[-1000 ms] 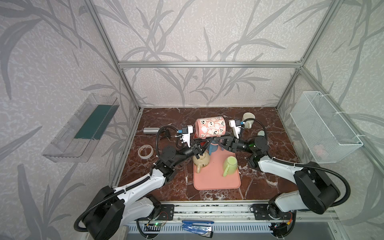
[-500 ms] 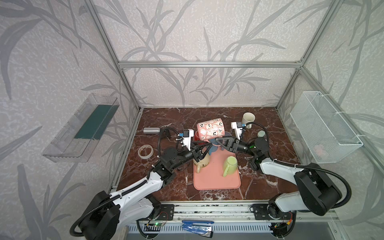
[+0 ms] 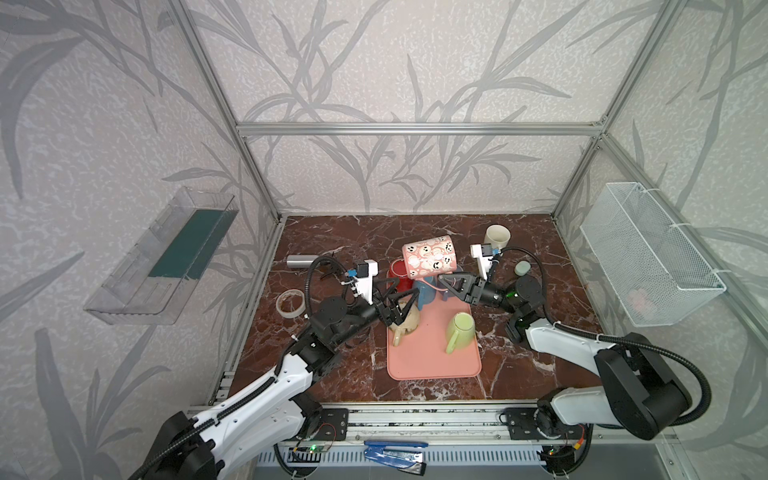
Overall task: Turn the mug right side up
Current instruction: 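Release the pink mug with the left gripper while the right gripper carries it away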
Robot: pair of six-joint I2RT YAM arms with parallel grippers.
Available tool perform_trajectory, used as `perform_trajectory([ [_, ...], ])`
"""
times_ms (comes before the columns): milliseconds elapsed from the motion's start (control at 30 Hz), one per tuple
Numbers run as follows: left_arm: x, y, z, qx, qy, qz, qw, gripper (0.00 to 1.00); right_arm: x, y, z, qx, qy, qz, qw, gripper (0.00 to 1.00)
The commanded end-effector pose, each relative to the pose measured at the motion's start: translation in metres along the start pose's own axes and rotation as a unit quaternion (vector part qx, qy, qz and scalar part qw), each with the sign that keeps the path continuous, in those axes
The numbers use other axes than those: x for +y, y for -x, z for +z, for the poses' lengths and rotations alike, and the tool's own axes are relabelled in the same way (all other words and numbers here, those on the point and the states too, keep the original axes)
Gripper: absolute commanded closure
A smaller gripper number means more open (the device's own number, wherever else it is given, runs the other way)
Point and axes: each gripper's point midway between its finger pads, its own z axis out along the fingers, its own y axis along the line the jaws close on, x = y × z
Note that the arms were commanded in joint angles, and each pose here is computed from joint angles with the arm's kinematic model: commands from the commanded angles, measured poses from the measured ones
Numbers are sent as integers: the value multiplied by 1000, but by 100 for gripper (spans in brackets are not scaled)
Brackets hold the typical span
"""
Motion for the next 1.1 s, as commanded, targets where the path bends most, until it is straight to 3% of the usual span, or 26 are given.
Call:
perform_trajectory([
  [0,0,12,-3,-7,20,13,1000,2,41,28,-6,-48,47,-72,995,100],
  [267,10,9,-14,21,70,23,997,3,25,36,-15,-52,-44,-108,992,100],
  [400,18,14,-22,25,107,36,993,3,5,45,-25,-54,-148,-133,979,100],
  [533,28,15,-29,43,153,39,987,1,-4,53,-31,-45,-208,-155,965,100],
  [767,59,11,-50,96,271,52,956,0,-24,65,-37,-38,-283,-149,947,100],
  [900,79,6,-67,151,345,84,923,0,-35,76,-41,-32,-325,-157,932,100],
  [1067,77,4,-79,195,360,97,907,0,-48,92,-46,-28,-370,-174,912,100],
])
